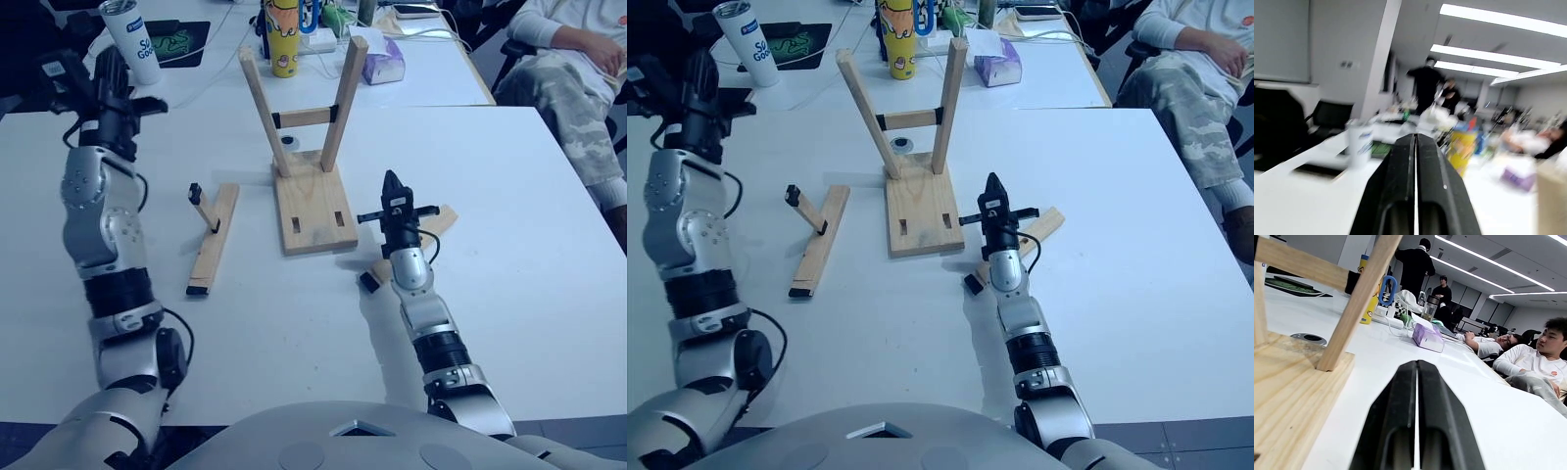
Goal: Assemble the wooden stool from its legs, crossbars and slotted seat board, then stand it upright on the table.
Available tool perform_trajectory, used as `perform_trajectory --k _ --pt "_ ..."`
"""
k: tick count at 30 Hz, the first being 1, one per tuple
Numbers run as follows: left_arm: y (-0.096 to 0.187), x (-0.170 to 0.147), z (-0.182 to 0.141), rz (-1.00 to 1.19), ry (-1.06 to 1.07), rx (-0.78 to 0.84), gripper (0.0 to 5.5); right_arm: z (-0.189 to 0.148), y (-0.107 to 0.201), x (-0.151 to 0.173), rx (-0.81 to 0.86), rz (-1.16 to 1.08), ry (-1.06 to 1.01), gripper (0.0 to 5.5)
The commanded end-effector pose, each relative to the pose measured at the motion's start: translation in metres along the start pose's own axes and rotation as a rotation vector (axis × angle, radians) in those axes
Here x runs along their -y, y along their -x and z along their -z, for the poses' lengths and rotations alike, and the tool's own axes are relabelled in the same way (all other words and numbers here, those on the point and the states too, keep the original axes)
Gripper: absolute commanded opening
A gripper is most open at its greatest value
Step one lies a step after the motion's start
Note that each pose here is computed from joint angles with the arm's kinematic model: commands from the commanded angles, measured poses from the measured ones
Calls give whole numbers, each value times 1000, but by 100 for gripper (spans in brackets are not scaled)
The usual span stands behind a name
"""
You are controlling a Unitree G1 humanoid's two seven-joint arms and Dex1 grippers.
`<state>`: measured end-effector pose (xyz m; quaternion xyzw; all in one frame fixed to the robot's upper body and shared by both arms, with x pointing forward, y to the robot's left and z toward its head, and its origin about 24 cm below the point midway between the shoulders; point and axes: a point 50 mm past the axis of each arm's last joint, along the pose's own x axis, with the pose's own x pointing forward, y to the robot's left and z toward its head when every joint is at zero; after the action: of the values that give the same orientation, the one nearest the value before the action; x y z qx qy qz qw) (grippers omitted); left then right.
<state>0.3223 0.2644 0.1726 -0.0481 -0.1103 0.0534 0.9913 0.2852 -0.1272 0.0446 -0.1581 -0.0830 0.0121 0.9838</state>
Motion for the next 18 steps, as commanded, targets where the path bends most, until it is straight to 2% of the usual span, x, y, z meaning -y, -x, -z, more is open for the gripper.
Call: perform_trajectory --k 1,4,7,13,18 --pt "26 -39 60 -60 -129 -382 36 -1 1 -1 1 28 -13 0" --pt "47 -41 77 42 -159 -531 82 0 2 -1 -3 39 -17 0" --pt "59 -39 78 180 -167 -624 127 1 3 -1 -8 53 -17 0" --pt "65 -56 59 283 -210 -733 204 1 3 1 -6 70 -14 0" --pt "81 -47 51 436 -202 -877 278 2 3 3 -10 81 -12 0"
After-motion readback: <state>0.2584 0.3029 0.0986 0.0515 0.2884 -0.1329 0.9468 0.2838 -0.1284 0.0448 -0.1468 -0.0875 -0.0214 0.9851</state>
